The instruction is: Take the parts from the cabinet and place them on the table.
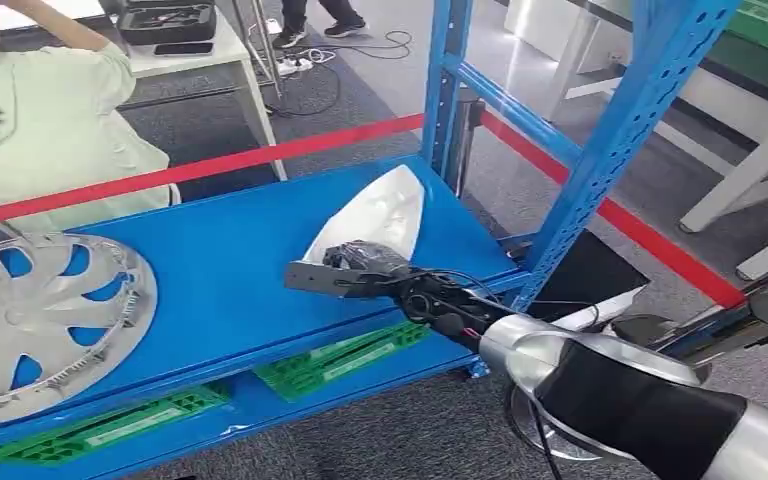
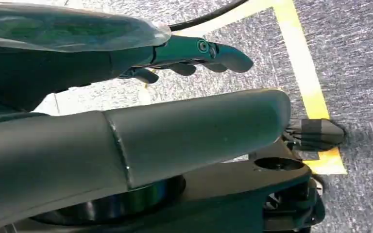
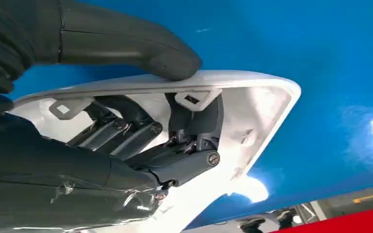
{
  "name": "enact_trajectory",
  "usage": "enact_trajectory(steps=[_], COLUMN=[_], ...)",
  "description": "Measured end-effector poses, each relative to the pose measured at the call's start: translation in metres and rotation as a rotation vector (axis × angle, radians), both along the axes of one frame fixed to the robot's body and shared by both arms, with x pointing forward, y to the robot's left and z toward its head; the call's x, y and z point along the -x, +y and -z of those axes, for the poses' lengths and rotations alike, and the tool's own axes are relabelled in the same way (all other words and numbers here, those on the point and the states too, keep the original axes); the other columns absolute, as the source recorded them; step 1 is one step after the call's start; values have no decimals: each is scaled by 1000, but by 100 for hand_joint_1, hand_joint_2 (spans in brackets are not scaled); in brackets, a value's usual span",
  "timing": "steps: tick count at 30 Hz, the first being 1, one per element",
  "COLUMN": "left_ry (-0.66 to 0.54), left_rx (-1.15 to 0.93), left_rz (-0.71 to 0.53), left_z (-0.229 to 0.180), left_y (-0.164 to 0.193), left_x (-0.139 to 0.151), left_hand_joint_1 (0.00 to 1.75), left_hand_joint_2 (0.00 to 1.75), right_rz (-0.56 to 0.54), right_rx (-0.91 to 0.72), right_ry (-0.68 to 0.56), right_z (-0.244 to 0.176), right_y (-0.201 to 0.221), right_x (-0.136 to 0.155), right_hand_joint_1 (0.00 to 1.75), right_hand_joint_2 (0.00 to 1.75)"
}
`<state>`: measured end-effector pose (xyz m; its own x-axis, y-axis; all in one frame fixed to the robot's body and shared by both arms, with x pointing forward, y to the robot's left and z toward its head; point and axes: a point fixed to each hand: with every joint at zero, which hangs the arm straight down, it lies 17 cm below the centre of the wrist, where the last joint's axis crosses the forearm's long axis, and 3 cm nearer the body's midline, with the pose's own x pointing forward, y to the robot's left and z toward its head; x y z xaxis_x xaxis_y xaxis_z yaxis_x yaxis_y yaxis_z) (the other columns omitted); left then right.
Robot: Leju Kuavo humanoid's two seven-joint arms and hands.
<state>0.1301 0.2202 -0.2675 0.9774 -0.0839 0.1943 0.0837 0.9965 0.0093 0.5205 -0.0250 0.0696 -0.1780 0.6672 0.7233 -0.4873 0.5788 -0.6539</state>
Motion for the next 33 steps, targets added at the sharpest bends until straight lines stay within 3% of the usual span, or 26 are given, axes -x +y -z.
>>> enact_trajectory(steps=[9,18,33], left_ry=[-1,-2,-11], left_rx=[-1,-10,-18], left_rz=[14,16,0], left_z=[0,1,1], left_y=[-1,4,10], left_x=[1,1,0], left_hand_joint_1=[0,0,0], left_hand_joint_2=[0,0,0], right_rz=[-3,-7,-56], right_rx=[-72,-267,-448], right_ry=[2,-11,-64], right_z=[-12,-59,-120], right_y=[-3,-2,3], right_x=[-6,-20,-23], right_hand_joint_1=[175,175,175], right_hand_joint_2=[175,175,175])
